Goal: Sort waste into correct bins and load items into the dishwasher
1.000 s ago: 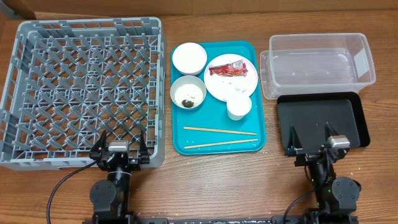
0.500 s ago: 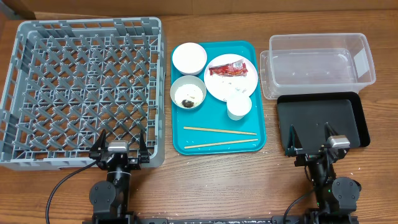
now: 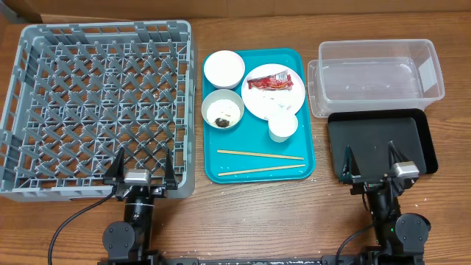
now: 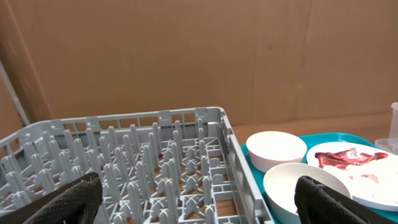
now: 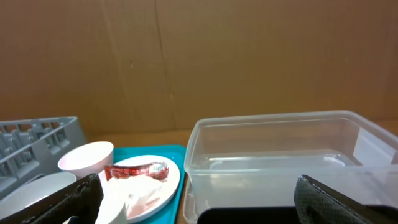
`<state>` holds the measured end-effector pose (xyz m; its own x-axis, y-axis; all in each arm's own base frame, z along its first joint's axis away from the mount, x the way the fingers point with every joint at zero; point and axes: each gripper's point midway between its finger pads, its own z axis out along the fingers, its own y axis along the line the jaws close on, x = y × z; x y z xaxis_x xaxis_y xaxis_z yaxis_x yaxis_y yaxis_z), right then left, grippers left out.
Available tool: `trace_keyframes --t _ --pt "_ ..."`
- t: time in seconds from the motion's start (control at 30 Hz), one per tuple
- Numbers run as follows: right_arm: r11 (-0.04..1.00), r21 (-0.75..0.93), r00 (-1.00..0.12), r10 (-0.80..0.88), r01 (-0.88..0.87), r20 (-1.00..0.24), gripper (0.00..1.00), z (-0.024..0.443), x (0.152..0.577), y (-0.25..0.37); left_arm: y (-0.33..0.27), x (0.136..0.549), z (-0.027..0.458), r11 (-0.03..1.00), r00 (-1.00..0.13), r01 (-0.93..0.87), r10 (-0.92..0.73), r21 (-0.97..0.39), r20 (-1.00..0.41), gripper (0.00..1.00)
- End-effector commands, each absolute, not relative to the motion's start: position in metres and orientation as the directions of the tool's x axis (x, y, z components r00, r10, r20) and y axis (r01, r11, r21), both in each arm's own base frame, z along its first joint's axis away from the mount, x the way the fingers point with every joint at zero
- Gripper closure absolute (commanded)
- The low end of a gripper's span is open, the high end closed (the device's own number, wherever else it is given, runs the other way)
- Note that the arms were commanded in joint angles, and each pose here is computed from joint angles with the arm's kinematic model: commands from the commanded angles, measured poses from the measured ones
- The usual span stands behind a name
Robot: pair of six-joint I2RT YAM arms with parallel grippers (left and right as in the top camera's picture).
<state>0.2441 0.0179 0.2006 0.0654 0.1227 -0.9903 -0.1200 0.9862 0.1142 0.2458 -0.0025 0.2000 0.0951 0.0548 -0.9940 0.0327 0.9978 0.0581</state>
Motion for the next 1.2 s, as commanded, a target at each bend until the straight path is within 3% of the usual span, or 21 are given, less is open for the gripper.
trace_keyframes --t 0.0,0.27,0.7,0.97,1.17 --pt "0.985 0.091 0.182 0.117 -0.147 -0.976 0.0 0.253 0.231 0.021 -0.006 0.238 0.237 0.998 0.17 0.05 0.03 0.039 -0.985 0.0" --pt "0.98 0.058 0.298 0.114 -0.191 -0.948 0.0 0.316 0.207 0.028 -0.006 0.243 0.278 0.998 0.17 0.05 0.031 0.04 -0.985 0.0" --pt "0.983 0.012 0.333 0.075 -0.186 -0.94 0.0 0.356 0.182 0.029 -0.026 0.292 0.31 0.982 -0.007 0.188 0.021 0.02 -1.0 0.0" --pt "0.957 -0.001 0.246 0.074 -0.29 -0.967 0.0 0.368 0.2 0.048 -0.042 0.34 0.349 0.966 -0.138 0.257 0.026 -0.01 -0.99 0.0" --pt "0.912 0.021 0.109 0.072 -0.409 -0.991 0.0 0.393 0.24 0.068 -0.064 0.376 0.363 0.946 -0.233 0.323 0.101 0.021 -0.967 0.0"
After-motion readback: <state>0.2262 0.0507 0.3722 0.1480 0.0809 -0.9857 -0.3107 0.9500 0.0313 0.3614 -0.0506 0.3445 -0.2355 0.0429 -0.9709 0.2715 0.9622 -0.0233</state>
